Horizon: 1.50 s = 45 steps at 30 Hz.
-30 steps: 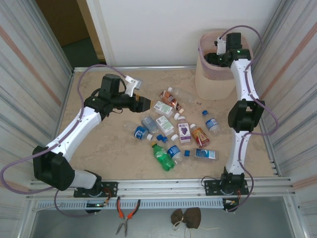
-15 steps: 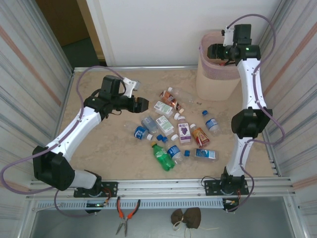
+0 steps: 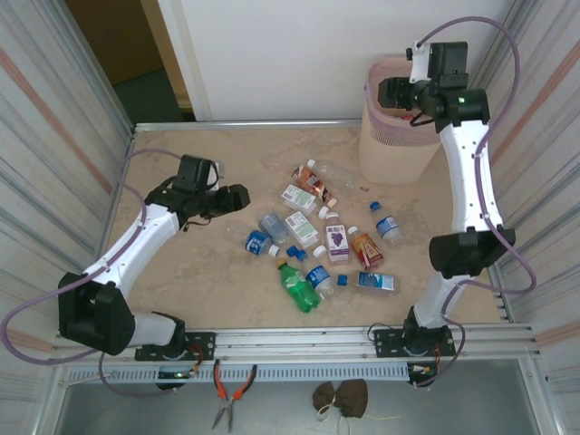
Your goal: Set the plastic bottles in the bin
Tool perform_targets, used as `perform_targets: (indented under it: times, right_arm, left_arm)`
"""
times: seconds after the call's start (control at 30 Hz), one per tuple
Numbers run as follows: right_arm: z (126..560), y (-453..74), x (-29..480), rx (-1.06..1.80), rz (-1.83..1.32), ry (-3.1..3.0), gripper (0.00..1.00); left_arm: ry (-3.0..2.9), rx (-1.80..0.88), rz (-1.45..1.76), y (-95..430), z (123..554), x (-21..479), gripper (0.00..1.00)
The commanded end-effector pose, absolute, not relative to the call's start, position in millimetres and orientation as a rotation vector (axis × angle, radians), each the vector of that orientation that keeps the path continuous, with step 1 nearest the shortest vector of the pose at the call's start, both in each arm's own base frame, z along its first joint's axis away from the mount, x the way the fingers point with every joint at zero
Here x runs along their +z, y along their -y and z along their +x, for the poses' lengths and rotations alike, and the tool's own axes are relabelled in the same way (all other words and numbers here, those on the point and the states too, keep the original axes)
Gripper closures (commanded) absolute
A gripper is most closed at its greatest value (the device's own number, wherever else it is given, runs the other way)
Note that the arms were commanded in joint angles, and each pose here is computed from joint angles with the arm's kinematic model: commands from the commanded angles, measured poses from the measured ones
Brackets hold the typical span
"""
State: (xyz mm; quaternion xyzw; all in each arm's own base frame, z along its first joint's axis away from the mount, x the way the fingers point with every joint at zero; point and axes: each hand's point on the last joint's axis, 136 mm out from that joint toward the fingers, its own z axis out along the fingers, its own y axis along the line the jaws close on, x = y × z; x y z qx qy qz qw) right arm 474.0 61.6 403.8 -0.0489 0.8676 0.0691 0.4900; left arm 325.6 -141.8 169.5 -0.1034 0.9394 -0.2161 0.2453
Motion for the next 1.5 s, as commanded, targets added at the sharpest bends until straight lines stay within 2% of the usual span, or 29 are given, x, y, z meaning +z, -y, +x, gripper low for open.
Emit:
perform_targets:
  times: [0.0,0.4,0.73,0.93,1.47]
  right_arm:
    - [454,-63,423,0.114,-0.127,-2.037,0.24]
    - [401,-70,412,0.136,-0.098,-1.998,0.23]
    - [382,-69,404,0.138,-0.09,-2.02,0.23]
    - [376,-68,402,0.134,-0.091,-2.026,0.23]
    - [366,-65,397,0.117,-0.086,-2.035,0.23]
  left_arm:
    - [-2.583,-0.428,-0.688,105,308,148,0.24]
    - [-2.665,-0.612,-1.0,125,300,93,0.11]
    - [-2.708,-0.695,-1.173,142,308,62,0.11]
    - [-2.722,-0.764,-1.271,154,312,43,0.13]
    - [-2.711,-0.751,-1.318,153,313,37,0.35]
